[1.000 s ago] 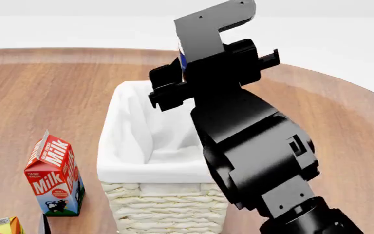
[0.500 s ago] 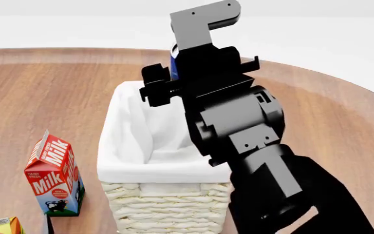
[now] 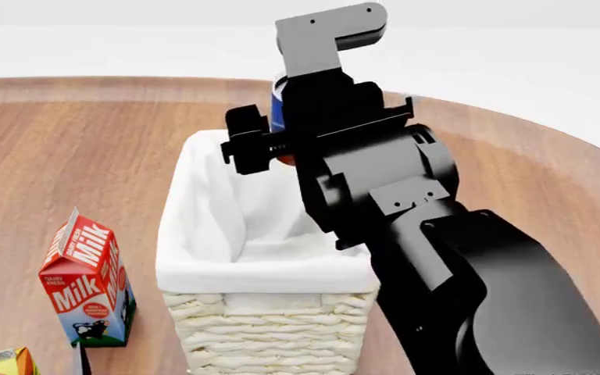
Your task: Pick up the alphabet soup, and put it in the basket.
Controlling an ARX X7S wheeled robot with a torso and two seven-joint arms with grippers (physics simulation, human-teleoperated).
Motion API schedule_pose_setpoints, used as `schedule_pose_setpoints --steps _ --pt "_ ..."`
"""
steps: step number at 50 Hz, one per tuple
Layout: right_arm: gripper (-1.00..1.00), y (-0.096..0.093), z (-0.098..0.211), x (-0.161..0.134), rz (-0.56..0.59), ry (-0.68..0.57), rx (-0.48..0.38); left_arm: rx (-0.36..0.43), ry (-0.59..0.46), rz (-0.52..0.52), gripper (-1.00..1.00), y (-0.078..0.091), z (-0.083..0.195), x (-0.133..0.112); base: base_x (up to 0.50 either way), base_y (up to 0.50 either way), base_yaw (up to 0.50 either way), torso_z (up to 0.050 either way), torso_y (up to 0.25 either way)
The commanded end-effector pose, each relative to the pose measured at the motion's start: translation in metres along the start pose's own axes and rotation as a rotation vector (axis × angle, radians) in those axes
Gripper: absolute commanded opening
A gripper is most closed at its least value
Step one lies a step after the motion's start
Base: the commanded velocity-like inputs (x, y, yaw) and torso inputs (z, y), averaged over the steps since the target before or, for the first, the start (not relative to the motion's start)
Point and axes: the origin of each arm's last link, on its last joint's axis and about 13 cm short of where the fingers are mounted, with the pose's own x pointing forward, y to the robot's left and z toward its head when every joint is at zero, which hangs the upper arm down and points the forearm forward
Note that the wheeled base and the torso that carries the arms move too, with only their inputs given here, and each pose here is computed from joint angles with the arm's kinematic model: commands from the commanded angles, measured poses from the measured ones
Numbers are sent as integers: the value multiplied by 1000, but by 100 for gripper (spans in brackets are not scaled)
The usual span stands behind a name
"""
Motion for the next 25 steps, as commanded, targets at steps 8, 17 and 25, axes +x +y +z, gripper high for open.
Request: schedule_pose_setpoints --steps 8,17,25 --pt "-100 2 3 -1 58 3 9 5 9 -8 100 -2 -1 -1 0 0 0 0 0" --pt "-100 5 0 -1 68 14 -20 18 18 -3 100 -2 -1 0 0 0 0 0 1" --pt "-100 9 0 -2 76 9 -38 47 13 14 100 -3 -1 0 0 0 0 0 0"
